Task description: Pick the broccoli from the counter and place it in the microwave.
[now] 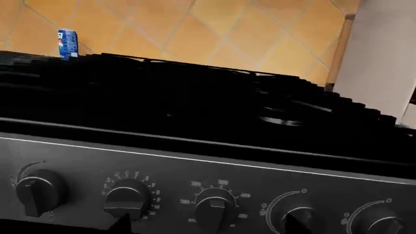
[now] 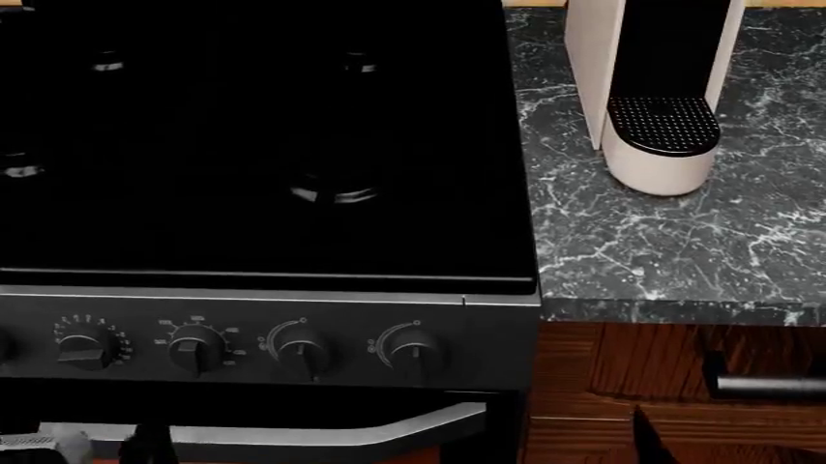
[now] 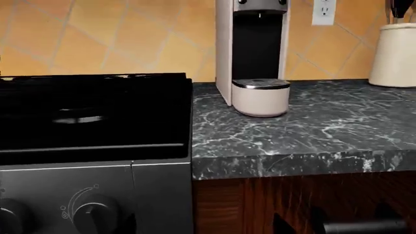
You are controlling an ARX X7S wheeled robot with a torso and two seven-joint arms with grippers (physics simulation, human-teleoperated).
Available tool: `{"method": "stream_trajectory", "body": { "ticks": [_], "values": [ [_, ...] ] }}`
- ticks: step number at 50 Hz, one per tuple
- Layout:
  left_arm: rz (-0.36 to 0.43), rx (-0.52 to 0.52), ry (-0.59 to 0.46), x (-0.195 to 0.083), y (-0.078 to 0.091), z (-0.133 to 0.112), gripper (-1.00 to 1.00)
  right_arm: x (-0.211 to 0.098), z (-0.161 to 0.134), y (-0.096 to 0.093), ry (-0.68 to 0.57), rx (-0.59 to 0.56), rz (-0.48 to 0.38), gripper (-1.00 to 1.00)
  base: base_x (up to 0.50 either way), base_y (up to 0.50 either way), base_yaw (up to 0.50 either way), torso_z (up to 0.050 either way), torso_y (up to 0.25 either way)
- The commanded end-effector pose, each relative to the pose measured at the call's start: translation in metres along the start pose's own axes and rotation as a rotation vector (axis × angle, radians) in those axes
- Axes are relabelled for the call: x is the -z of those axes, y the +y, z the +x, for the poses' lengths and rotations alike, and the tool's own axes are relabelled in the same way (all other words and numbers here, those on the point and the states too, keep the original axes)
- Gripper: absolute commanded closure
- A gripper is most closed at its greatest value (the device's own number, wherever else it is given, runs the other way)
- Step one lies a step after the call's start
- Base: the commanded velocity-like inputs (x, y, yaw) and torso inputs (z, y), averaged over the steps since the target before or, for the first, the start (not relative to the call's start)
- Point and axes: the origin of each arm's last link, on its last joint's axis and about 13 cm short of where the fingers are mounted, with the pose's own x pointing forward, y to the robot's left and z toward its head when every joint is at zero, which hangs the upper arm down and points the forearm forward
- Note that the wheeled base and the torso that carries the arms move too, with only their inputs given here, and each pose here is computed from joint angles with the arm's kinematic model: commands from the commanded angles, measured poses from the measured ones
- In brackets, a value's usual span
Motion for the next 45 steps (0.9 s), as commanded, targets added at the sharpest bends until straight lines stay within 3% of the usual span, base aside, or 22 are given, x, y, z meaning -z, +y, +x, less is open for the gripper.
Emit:
{"method": "stream_trajectory", "body": {
  "ticks": [1,5,11,45],
  "values": [
    [-0.024,0.115,-0.149,-0.104,0.006,-0.035,-1.00,-0.094,-0.031,-0.013,-0.160,0.002,-0.039,-1.00,0.00,0.00,0.00,0.000,0.000],
    [0.012,0.141,-0.193,-0.135,0.009,-0.050,-1.00,-0.129,-0.047,-0.019,-0.206,0.003,-0.066,-1.00,0.00,0.00,0.00,0.000,0.000],
    [0.007,0.128,-0.256,-0.163,0.013,-0.068,-1.00,-0.149,-0.058,-0.019,-0.258,-0.015,-0.063,-1.00,0.02,0.28,0.00,0.000,0.000],
    [0.000,0.118,-0.218,-0.153,0.008,-0.076,-1.00,-0.150,-0.063,-0.020,-0.242,-0.026,-0.059,-1.00,0.05,0.50,0.00,0.000,0.000]
  ]
}}
